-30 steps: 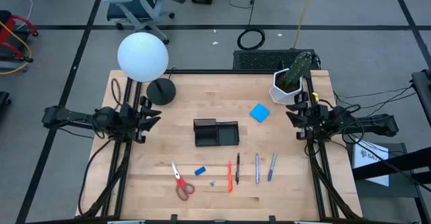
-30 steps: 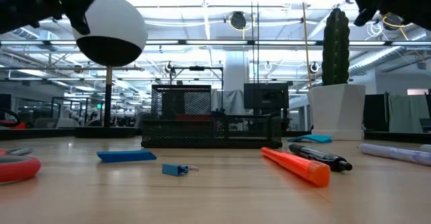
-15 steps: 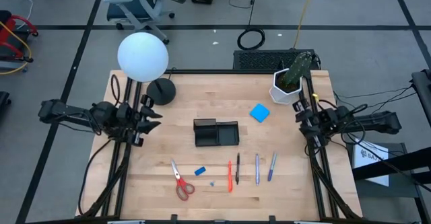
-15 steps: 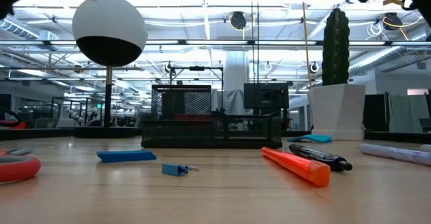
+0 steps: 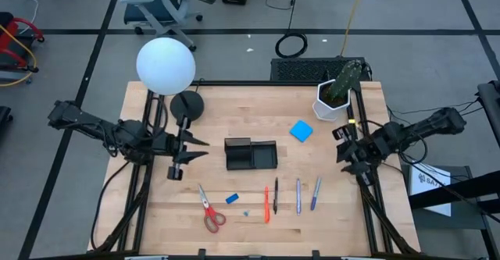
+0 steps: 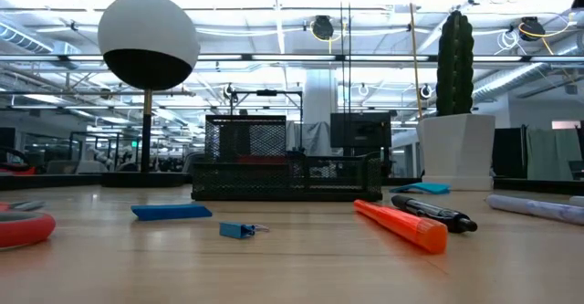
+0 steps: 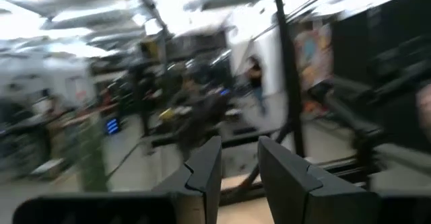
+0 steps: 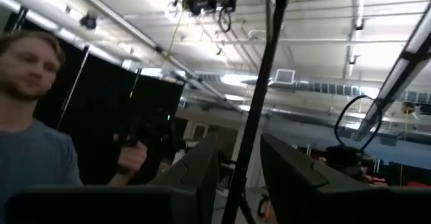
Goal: Pick and place office supplies into organizer
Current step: Put the blue highlighter into the black desk organizer
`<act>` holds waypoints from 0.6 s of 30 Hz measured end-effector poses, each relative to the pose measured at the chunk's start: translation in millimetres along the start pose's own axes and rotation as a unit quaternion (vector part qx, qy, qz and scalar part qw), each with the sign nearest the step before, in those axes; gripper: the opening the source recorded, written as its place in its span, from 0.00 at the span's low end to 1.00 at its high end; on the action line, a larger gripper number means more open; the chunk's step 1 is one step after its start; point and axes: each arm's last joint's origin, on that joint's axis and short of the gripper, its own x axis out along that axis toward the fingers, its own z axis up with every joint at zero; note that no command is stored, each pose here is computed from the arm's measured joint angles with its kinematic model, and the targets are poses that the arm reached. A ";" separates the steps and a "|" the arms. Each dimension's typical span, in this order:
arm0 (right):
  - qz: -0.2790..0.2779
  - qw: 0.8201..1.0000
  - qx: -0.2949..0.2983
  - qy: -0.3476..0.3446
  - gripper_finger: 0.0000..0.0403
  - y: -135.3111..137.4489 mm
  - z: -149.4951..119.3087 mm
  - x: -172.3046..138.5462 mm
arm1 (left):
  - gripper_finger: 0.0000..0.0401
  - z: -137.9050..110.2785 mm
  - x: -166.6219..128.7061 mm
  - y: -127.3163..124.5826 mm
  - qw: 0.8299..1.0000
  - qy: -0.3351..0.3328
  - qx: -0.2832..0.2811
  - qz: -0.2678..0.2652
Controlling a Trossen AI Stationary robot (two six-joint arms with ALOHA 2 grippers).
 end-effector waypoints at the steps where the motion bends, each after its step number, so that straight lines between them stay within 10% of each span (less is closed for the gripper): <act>1: 0.001 1.000 -0.009 0.008 0.26 0.6 1.0 6.2 | 0.26 3.3 2.2 -0.8 1.000 0.008 0.005 0.016; 18: -0.228 0.934 -0.118 0.248 0.26 -12.6 52.5 93.3 | 0.26 92.9 -6.5 3.6 0.964 0.067 0.022 0.255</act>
